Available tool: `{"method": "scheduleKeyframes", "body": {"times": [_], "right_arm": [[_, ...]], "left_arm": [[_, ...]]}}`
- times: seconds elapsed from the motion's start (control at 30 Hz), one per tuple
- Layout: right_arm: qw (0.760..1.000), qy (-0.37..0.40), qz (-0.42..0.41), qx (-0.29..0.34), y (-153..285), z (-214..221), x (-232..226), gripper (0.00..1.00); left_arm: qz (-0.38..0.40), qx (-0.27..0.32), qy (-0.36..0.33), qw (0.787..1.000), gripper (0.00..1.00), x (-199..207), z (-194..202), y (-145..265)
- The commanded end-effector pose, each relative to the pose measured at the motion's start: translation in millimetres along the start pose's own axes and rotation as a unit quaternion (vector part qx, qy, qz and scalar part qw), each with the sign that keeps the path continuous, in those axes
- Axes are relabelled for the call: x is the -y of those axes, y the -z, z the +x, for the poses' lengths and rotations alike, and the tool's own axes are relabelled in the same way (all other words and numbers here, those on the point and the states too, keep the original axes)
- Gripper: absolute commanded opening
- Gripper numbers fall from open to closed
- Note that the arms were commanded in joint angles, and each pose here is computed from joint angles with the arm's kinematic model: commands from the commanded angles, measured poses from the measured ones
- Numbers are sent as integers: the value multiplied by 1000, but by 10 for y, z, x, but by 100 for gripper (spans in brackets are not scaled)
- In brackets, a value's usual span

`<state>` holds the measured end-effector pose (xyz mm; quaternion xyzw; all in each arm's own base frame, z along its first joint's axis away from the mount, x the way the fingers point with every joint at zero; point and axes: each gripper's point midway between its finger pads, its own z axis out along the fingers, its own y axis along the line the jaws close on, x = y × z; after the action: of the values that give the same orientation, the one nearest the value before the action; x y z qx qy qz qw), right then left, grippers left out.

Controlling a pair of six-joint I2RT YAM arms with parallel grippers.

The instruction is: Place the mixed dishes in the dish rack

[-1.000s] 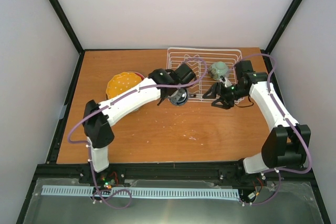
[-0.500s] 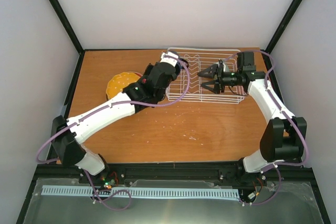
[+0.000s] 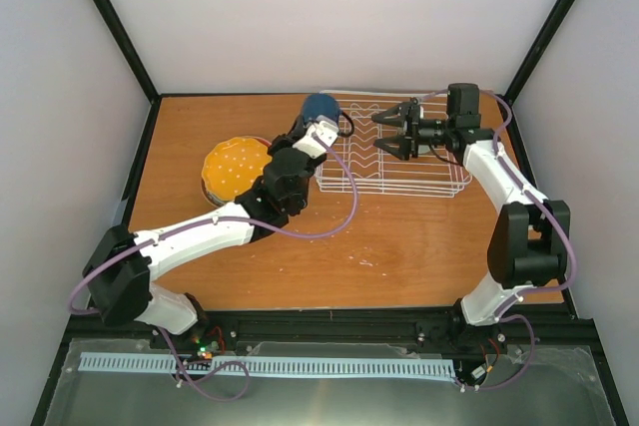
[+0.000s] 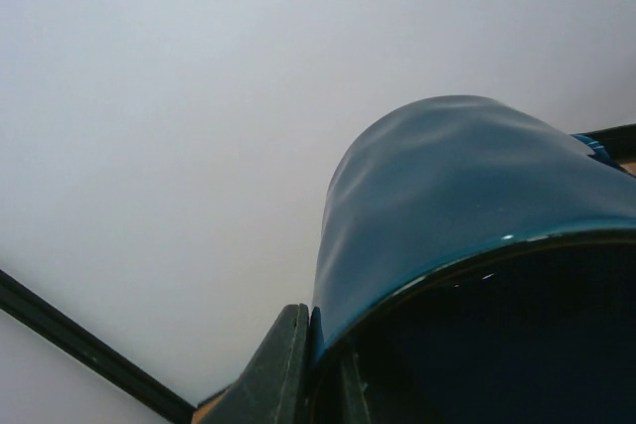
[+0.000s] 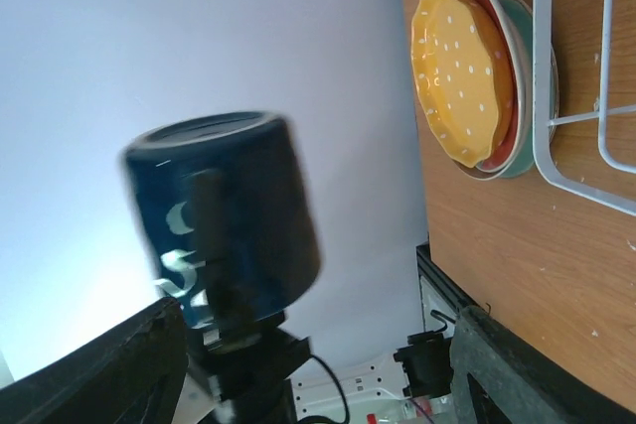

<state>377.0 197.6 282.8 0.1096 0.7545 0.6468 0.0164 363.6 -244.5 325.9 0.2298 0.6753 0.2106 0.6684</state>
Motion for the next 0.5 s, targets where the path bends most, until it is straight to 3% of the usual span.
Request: {"method": "scheduleKeyframes", "body": {"times": [0.0,0.47], "right_arm": [[1000,0,0,-17,-91,-48,-8,72],[998,46,-23,-35,-278,-222,-456,71]], "left_arm": [[-69,100,99,988,1,-652,-620,159],[-31,86,117,989,1,-441,-615,159]]}}
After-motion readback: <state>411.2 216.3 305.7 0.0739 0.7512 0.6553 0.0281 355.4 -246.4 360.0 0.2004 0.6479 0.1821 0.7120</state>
